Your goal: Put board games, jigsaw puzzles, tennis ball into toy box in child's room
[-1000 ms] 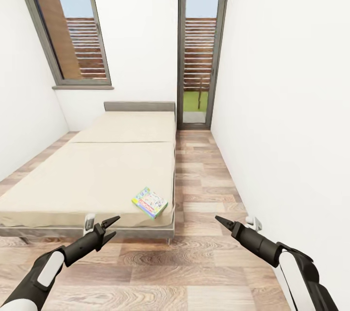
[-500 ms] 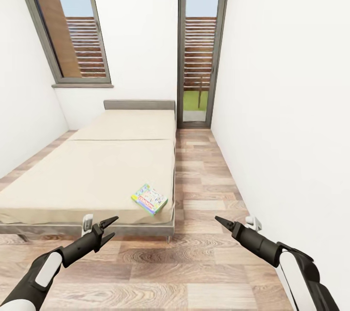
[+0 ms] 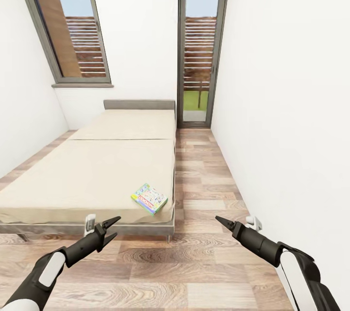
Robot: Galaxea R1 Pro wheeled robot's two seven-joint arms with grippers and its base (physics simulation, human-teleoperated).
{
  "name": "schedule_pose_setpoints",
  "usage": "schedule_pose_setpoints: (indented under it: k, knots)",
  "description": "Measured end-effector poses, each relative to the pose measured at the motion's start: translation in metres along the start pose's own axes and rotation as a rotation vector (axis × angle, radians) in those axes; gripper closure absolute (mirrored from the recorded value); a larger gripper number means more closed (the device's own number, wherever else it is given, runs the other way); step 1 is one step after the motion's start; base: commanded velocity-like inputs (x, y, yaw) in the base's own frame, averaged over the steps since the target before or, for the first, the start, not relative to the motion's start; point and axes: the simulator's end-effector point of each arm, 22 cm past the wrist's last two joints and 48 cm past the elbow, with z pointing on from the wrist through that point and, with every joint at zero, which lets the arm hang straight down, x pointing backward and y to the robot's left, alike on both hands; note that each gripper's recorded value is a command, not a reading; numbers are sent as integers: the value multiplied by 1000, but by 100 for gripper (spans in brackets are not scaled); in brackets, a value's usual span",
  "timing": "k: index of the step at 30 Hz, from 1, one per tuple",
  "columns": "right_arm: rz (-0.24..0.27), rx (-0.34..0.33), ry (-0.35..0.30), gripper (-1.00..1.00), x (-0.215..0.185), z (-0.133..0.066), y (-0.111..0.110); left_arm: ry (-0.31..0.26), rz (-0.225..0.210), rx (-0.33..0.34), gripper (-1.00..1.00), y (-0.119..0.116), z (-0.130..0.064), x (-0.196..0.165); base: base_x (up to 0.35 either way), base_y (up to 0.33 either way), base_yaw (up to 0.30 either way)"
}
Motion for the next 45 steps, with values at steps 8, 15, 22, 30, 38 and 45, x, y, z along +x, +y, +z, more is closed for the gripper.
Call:
schedule_pose_setpoints:
  k: [8, 15, 22, 30, 38, 45]
  knots:
    - [0, -3, 2, -100, 1, 1, 1, 7, -2, 14, -100, -5, 7, 7, 0, 0, 0]
    - [3, -6, 6, -100, 4, 3, 3, 7, 2, 21, -100, -9, 9, 7, 0, 0, 0]
    - [2, -5, 7, -100, 4, 3, 3, 9, 1, 25, -100, -10, 11, 9, 0, 0, 0]
    - [2, -8, 6, -100, 4, 4, 5, 23, -14, 39, -100, -14, 20, 22, 69, 18, 0]
    - [3, -10, 8, -100, 6, 5, 6, 21, -18, 43, -100, -15, 21, 23, 81, 24, 0]
    - [-1, -13, 15, -100, 8, 6, 7, 18, -20, 43, -100, -15, 20, 21, 16, 4, 0]
